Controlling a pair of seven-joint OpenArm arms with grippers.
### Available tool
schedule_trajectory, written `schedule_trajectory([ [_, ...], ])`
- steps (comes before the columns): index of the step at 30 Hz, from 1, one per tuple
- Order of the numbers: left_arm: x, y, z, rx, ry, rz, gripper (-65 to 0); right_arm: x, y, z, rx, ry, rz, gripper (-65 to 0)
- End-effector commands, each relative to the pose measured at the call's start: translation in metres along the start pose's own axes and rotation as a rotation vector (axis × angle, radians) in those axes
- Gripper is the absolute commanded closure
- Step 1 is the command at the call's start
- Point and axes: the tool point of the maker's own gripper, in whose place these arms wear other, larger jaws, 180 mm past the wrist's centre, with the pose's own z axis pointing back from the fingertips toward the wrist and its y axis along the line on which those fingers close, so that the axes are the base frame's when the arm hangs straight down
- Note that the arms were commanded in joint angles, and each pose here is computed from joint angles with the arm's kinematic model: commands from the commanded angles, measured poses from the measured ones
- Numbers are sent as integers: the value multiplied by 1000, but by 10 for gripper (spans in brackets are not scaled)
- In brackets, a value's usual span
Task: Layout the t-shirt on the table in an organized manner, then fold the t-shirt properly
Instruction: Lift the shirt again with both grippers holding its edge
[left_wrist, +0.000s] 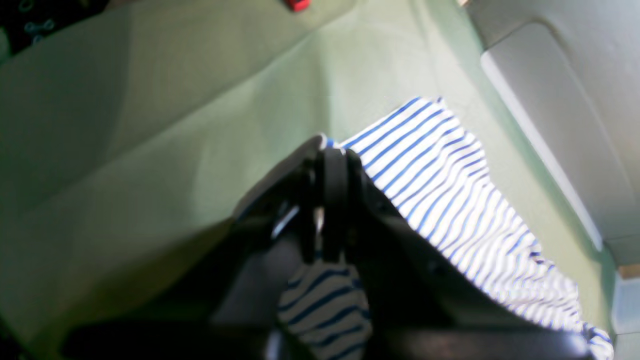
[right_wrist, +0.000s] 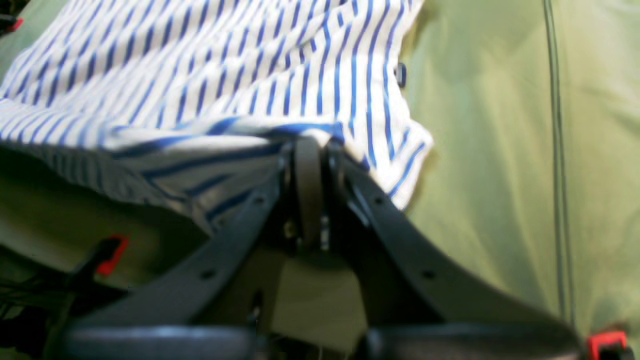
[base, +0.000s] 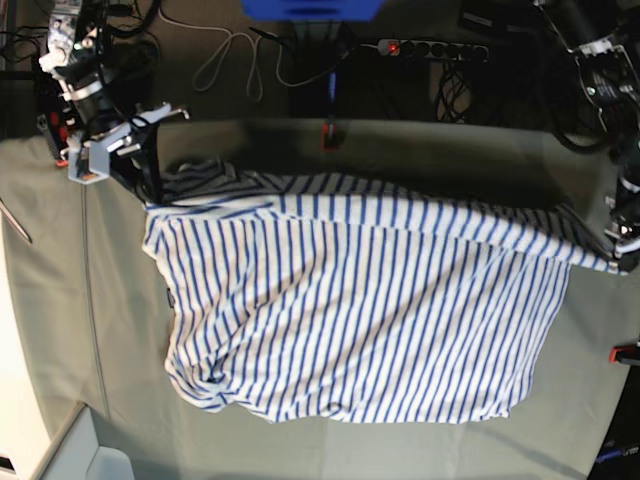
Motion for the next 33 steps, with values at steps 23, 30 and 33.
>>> schedule_trajectory([
  [23, 50, -61, -30, -129, -121, 57, -2, 67, -28, -33, -15, -155, 83, 0],
  [30, 79, -144, -39, -299, -181, 44, -2, 153, -37, -52, -4, -338, 217, 0],
  [33, 96, -180, -43, -368, -207, 33, -2, 194, -49, -67, -27, -361, 283, 0],
])
